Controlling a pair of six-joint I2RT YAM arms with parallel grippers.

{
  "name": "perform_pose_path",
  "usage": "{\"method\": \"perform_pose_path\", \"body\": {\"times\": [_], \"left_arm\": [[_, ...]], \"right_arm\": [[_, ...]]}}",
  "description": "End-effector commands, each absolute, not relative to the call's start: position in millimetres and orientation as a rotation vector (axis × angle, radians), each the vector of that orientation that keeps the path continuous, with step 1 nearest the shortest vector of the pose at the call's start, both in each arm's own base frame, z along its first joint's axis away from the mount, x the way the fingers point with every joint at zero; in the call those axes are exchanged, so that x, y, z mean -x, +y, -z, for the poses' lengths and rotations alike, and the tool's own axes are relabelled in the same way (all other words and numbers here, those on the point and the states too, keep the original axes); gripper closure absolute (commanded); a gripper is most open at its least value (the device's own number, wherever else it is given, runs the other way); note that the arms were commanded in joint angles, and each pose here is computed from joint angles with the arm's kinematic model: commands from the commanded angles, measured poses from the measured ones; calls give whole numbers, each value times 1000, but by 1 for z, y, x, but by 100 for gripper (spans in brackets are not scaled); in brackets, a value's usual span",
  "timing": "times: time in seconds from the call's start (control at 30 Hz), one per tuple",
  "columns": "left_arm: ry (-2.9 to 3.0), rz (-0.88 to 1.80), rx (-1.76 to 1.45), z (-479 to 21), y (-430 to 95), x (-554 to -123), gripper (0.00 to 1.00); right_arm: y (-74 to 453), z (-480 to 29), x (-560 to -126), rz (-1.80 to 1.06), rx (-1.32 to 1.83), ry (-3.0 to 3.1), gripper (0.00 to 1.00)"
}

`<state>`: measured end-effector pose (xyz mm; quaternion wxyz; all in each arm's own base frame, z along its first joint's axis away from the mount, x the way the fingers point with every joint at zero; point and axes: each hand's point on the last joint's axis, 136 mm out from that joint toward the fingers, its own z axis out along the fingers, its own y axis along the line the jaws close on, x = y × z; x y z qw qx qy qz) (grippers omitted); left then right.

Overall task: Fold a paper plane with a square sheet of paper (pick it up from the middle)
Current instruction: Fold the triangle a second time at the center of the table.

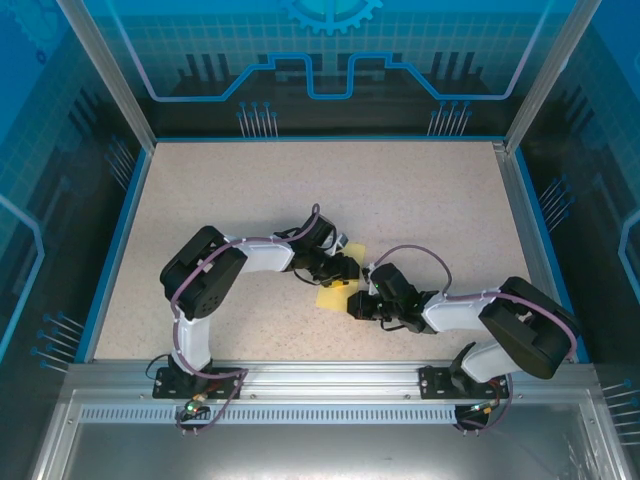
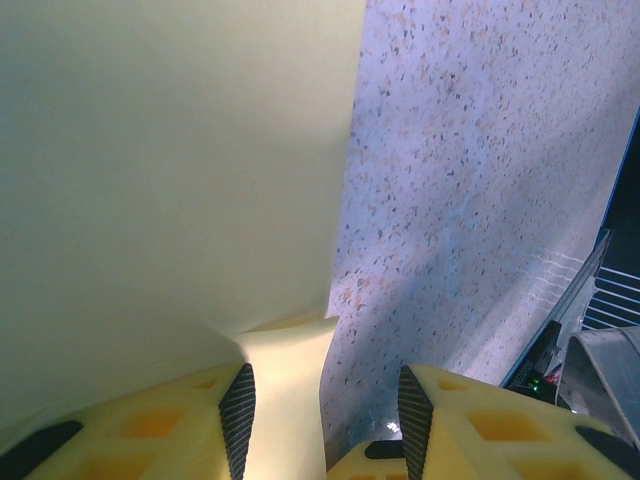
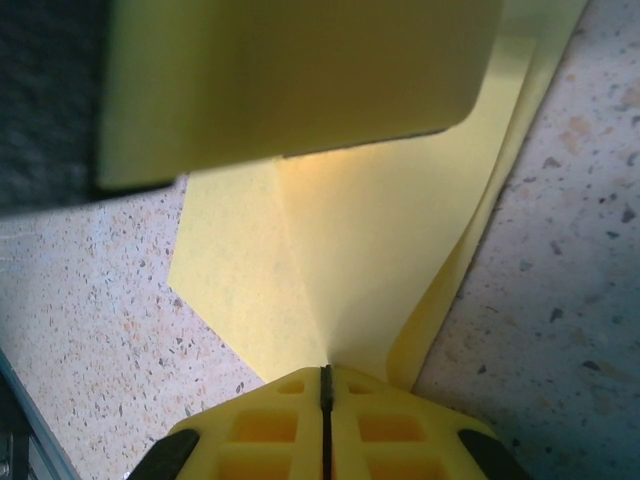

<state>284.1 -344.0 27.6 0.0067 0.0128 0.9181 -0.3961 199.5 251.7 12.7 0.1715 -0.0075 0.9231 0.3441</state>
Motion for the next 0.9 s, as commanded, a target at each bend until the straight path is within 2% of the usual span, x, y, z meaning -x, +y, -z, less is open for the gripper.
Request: {"method": "perform_pose_path", "body": {"times": [0.0, 0.5, 0.73, 0.87], "left_arm": [[2913, 1188, -50, -15, -339, -284, 54], [2826, 1192, -83, -50, -345, -306, 54], [2770, 1198, -95, -74, -340, -321, 54], [2762, 1193, -132, -88, -336, -316, 54]], "right_arm": [[249, -2, -193, -939, 26, 2680, 93], [226, 22, -174, -713, 72, 2835, 94], [225, 27, -173, -692, 75, 2848, 94], [226, 26, -173, -695, 76, 2844, 94]]}}
